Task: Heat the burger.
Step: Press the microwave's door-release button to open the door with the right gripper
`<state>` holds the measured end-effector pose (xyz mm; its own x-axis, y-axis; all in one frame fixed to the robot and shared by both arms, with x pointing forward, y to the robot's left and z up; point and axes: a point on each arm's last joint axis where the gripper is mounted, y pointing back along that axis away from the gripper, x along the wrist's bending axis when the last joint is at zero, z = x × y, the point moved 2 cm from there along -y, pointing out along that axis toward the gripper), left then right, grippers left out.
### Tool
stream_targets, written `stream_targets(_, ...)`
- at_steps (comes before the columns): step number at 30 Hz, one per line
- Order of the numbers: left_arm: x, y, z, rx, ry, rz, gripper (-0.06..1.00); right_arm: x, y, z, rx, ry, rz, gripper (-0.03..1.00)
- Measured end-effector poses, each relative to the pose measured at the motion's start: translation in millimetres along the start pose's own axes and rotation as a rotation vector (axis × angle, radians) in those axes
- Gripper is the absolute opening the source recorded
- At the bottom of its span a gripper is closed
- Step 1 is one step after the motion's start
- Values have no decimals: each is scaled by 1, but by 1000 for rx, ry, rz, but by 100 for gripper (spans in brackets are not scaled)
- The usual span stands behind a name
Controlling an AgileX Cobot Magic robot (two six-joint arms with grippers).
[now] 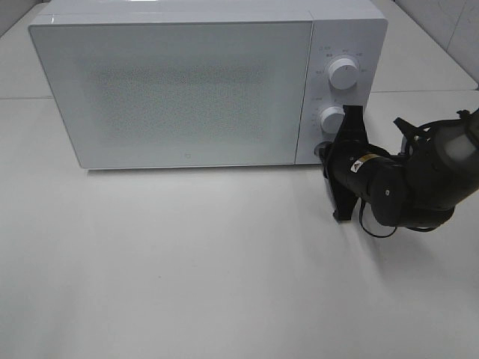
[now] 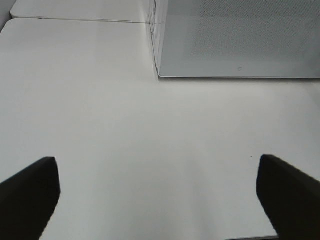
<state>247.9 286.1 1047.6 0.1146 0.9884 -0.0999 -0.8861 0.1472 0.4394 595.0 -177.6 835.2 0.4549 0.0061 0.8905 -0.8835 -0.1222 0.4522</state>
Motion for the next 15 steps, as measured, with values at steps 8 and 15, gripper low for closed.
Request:
stream_targets(8, 0, 0, 0, 0, 0, 0, 99, 2, 1, 0, -6, 12, 53, 0)
stream_targets(15, 0, 0, 0, 0, 0, 0, 99, 2, 2, 0, -26, 27, 68, 0)
